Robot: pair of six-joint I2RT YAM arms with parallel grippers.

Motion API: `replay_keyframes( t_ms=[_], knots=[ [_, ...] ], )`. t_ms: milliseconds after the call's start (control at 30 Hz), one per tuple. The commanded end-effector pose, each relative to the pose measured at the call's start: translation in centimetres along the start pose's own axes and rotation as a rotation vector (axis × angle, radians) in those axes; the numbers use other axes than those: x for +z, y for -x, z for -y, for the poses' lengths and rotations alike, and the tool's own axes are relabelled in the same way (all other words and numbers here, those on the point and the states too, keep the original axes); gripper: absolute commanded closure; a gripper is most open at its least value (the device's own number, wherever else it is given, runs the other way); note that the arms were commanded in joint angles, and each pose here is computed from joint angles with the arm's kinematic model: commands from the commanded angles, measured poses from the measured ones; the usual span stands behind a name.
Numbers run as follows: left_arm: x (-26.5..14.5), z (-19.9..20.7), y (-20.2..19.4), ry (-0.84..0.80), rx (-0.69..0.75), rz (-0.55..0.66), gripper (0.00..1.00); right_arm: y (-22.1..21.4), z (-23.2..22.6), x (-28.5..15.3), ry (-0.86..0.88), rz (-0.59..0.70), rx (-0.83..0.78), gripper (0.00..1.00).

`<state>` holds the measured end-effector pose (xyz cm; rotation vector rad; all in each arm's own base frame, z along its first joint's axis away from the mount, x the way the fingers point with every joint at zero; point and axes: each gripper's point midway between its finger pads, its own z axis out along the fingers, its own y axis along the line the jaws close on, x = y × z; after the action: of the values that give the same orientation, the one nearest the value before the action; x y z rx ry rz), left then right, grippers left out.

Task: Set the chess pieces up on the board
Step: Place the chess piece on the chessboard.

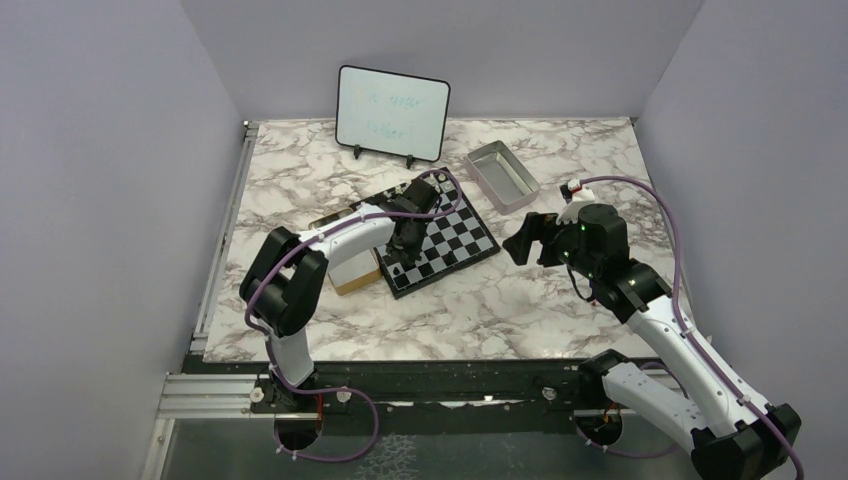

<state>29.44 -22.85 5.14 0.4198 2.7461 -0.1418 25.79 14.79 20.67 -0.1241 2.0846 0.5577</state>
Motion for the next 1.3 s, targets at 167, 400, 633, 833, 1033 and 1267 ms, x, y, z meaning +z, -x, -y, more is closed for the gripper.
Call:
replay_keyframes(
  t_ms=[167, 400, 633, 833, 1033, 1267],
  knots=[
    [0.59, -0.4, 0.06, 0.031, 0.002, 0.005, 0.88, 0.5, 0.53, -0.19, -0.023, 0.023, -0.012, 0.0],
    [0.61, -0.3, 0.17, 0.027, 0.002, 0.007, 0.85, 0.38, 0.57, -0.13, -0.024, 0.021, -0.011, 0.0],
    [0.77, -0.21, 0.03, 0.022, 0.004, 0.001, 0.84, 0.39, 0.57, -0.12, -0.023, 0.022, -0.01, 0.0],
    [0.8, -0.15, 0.03, 0.019, 0.004, 0.0, 0.81, 0.32, 0.6, -0.13, -0.024, 0.021, -0.011, 0.0],
    [0.75, -0.05, 0.04, 0.014, 0.006, 0.0, 0.8, 0.35, 0.59, -0.17, -0.024, 0.022, -0.012, 0.0],
    [0.15, 0.21, 0.68, 0.001, 0.001, 0.02, 0.79, 0.23, 0.66, -0.12, -0.026, 0.02, -0.013, 0.0]
  ],
)
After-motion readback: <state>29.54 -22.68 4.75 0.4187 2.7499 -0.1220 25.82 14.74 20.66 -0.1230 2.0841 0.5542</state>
